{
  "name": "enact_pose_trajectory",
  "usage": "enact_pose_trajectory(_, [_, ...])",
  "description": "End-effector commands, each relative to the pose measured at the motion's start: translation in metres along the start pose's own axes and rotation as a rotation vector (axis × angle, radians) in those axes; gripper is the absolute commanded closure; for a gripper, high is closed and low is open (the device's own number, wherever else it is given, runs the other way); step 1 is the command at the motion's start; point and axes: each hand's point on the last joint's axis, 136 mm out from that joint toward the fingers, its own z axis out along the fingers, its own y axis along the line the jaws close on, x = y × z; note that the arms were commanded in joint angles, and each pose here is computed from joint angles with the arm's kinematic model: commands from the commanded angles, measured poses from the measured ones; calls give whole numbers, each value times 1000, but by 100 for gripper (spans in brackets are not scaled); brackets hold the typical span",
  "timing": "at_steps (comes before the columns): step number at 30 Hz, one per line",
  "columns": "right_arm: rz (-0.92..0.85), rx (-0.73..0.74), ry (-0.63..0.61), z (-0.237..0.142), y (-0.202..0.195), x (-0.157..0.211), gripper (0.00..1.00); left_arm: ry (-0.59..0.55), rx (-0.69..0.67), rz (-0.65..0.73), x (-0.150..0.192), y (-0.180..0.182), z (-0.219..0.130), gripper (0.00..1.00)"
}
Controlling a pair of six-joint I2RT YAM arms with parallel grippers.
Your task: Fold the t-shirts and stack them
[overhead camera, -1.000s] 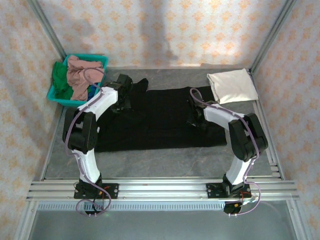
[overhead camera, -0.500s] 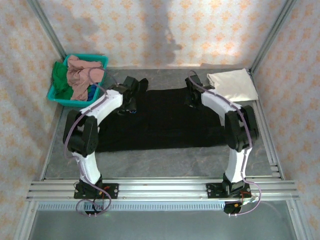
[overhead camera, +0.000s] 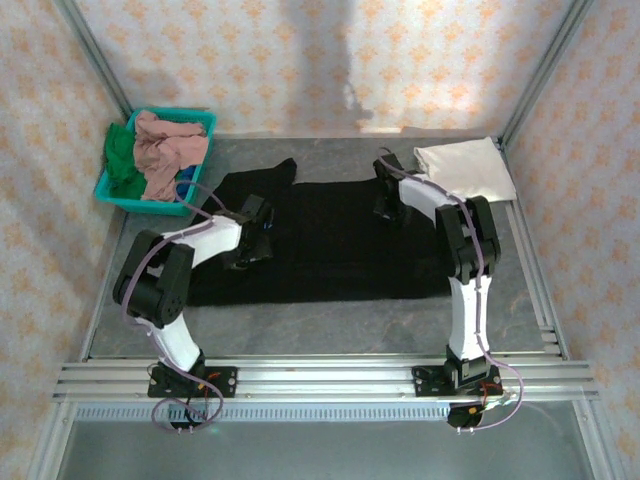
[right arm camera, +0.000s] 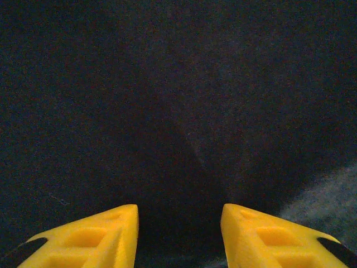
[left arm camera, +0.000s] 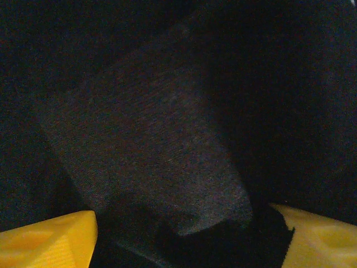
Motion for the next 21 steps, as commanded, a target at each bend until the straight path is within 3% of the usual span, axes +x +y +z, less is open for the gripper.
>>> enact_pose_trajectory(1, [31,29,117,-2,-22,44,57,141,-114,12,47,38,10,20])
enact_pose_trajectory(5, [35,11,117,-18,-28,50,56,78,-89,42,21,29,-19,14])
enact_pose_trajectory(9, [13,21,-8,-49,-22,5,56,-61,-13,100,-51,-13,-60,2])
enact_pose_trajectory(11, [21,42,-84,-62,-24,-21,54,-124,-17,127,-89,-30,-73,0])
enact_pose_trajectory(17, [57,101,-115,-52,-47,-66,46,-159,7,88,-183,-65,-52,5])
enact_pose_trajectory(21, [60,126,-91,-34,-55,-77,44,-180,-11,104,-223,-79,-31,8])
